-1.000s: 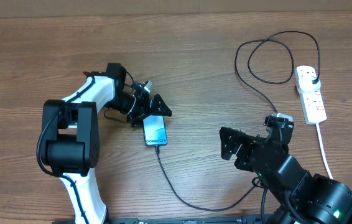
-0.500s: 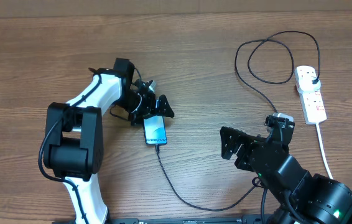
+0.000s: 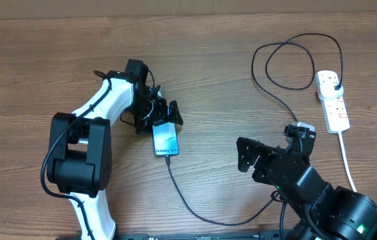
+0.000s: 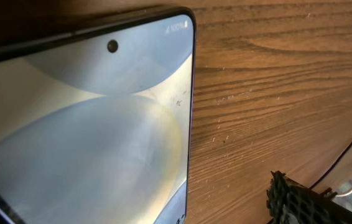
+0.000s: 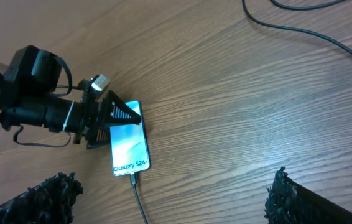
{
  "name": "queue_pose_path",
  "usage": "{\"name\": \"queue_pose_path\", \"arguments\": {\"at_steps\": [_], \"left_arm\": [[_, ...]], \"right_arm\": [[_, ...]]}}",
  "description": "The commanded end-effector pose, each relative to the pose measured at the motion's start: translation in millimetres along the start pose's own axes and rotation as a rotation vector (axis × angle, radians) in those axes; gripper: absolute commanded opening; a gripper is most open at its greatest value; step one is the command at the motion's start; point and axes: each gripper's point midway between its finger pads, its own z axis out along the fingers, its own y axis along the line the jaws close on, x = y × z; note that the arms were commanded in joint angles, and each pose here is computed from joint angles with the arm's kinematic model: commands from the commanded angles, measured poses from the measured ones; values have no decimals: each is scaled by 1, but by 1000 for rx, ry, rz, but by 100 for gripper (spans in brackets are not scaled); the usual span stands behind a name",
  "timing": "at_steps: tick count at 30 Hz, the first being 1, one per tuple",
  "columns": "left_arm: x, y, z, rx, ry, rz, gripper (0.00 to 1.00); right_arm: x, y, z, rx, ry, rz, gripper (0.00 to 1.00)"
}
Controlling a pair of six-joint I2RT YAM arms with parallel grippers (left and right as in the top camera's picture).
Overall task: Plug charger to phone and switch on socket
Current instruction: 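Lower the plugged-in smartphone onto the table with the left gripper, then open the left gripper and release the smartphone on the table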
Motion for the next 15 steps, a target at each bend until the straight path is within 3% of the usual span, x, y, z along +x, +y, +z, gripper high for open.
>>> {"name": "queue_pose_path", "arguments": {"at_steps": [1, 15], "left_arm": [[20, 101, 41, -368, 95, -90, 100], [16, 104, 40, -376, 70, -135, 100]], "right_arm": [[-7, 3, -6, -13, -18, 22, 100], [1, -6, 2, 58, 12, -12, 100]]}}
